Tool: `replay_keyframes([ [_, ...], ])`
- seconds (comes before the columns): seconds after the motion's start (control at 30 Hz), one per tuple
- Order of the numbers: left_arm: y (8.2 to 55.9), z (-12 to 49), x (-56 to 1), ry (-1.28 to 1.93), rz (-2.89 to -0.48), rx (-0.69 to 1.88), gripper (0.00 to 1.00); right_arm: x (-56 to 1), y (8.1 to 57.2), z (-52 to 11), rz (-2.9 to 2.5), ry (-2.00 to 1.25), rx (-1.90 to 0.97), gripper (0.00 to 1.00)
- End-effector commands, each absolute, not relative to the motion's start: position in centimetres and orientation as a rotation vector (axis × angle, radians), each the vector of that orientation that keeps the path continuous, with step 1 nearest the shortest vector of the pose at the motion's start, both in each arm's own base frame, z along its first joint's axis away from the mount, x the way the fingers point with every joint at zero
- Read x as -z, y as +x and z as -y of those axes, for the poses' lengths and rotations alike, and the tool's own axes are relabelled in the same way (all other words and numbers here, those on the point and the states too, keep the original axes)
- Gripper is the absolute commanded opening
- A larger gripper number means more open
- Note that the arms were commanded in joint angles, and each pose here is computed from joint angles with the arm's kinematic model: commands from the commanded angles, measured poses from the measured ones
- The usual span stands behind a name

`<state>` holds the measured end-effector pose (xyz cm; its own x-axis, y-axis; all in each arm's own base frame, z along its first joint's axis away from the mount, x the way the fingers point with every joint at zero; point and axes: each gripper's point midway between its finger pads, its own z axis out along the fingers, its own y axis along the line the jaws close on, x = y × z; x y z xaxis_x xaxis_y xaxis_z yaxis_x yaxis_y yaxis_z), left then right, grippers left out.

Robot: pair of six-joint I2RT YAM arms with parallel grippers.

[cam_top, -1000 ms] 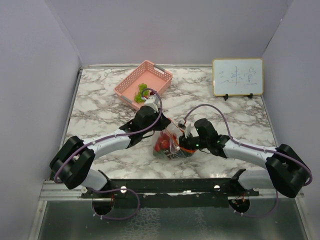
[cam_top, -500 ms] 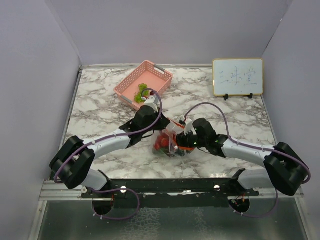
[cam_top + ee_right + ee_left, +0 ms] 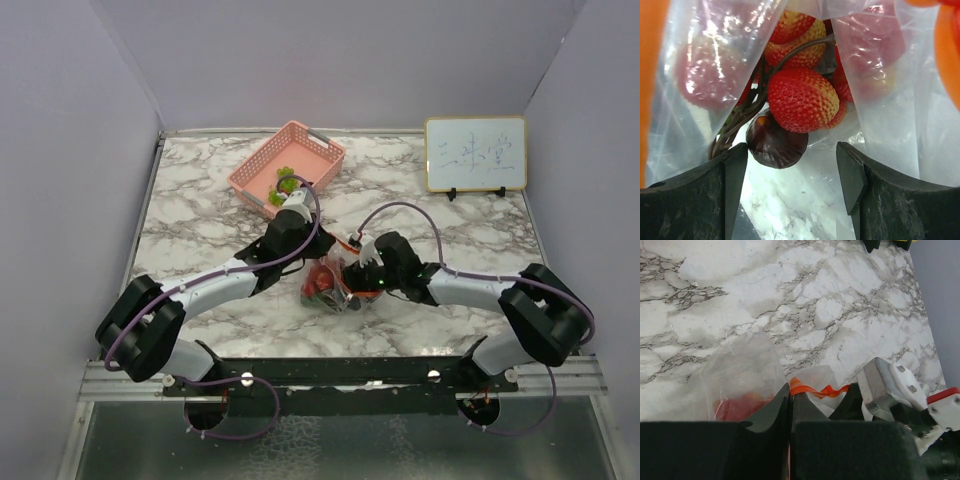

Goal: Open the zip-top bag and remove the fake food

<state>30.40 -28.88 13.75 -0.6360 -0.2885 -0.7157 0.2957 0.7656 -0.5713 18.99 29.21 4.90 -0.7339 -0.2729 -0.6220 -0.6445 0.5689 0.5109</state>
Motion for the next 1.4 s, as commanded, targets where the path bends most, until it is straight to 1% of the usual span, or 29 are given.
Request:
replay_keyframes([
  [0.0,31.6,27.8,-14.6,-0.031,-2.040,0.814,0.00,-1.3,16.3,-28.7,-2.428,-0.833,-1.056,0.72],
  [0.17,31.6,28.1,-14.4,-0.031,-2.046,0.825,0.00,0.1,15.4,-29.3,-2.443,-0.866,-1.052,0.72],
  [0.3,31.5,28.0,-14.3,-0.030,-2.049,0.824,0.00,-0.7,15.8,-30.0,-2.392,-0.859,-1.076,0.70],
  [0.5,31.5,27.9,-14.3,-0.029,-2.052,0.815,0.00,-2.0,17.4,-29.6,-2.335,-0.794,-0.991,0.56],
  [0.6,31.4,27.7,-14.3,-0.032,-2.050,0.808,0.00,-3.1,18.1,-29.1,-2.304,-0.753,-0.942,0.52],
  [0.7,31.3,27.6,-14.3,-0.026,-2.050,0.810,0.00,-3.9,18.7,-28.6,-2.299,-0.710,-0.899,0.51],
  [0.73,31.3,27.7,-14.3,-0.021,-2.051,0.815,0.00,-4.2,18.8,-28.4,-2.296,-0.702,-0.888,0.51],
  [0.77,31.2,27.7,-14.4,-0.017,-2.049,0.821,0.00,-4.6,18.9,-28.5,-2.282,-0.698,-0.890,0.53],
  [0.83,31.1,27.8,-14.5,-0.009,-2.044,0.837,0.00,-5.3,19.0,-28.8,-2.256,-0.689,-0.918,0.63],
  [0.9,31.0,28.0,-14.6,-0.006,-2.041,0.848,0.00,-5.7,18.8,-29.4,-2.235,-0.706,-0.956,0.68],
  [1.03,31.0,28.1,-14.7,-0.007,-2.040,0.857,0.00,-5.6,19.8,-30.6,-2.220,-0.717,-0.972,0.69],
  [1.23,30.8,28.0,-14.7,-0.001,-2.044,0.854,0.00,-3.5,20.8,-31.9,-2.267,-0.745,-0.961,0.70],
  [1.37,30.8,27.7,-14.6,-0.004,-2.045,0.844,0.00,-2.4,20.9,-31.8,-2.280,-0.742,-0.944,0.68],
])
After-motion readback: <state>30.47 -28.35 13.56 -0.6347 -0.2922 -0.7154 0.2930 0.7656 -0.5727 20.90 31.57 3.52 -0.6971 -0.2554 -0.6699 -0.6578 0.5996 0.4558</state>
